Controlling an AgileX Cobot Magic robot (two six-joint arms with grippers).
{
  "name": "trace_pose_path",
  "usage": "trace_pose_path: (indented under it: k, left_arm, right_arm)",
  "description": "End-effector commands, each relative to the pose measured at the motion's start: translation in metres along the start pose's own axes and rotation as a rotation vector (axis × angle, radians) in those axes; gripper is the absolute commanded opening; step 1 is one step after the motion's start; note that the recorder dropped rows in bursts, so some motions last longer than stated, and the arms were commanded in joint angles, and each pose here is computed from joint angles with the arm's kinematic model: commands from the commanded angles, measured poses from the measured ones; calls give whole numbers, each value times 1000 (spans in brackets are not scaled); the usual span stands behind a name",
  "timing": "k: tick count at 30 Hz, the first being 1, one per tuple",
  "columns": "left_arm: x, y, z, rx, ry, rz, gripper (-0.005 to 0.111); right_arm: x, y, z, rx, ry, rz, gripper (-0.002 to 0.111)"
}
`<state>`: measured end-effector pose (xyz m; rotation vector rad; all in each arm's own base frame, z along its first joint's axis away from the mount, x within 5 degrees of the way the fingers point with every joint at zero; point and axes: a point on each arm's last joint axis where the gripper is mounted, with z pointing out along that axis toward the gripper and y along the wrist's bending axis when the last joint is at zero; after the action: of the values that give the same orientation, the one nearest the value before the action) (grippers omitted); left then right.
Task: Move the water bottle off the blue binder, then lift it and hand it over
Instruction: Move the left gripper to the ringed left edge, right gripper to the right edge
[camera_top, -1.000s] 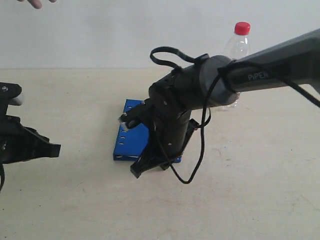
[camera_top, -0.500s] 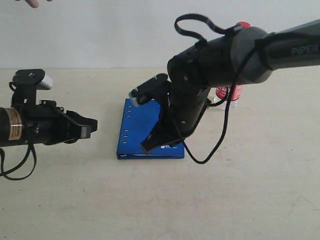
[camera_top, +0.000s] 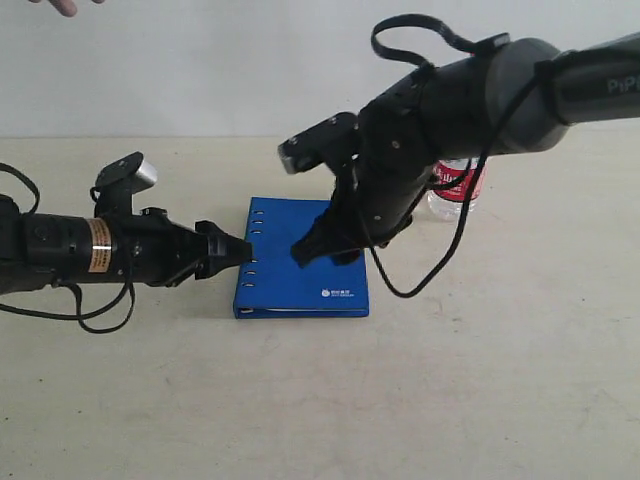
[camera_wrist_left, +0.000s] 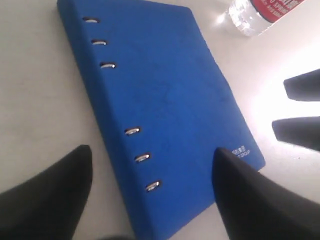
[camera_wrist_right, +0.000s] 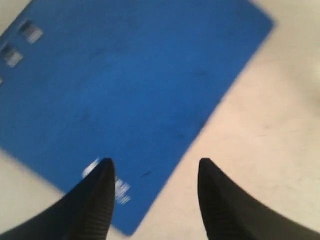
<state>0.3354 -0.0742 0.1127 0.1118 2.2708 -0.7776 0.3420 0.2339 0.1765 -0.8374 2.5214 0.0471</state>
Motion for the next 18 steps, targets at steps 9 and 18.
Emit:
trace_pose_path:
  k: [9,18]
  left_arm:
    - [-23,0,10,21,-30,42,63]
    - [-17,4,9,-21,42,123,63]
  right_arm:
    - [8,-70,-12,-539,-79,267,29]
    - [12,-76,16,-512,-85,333,44]
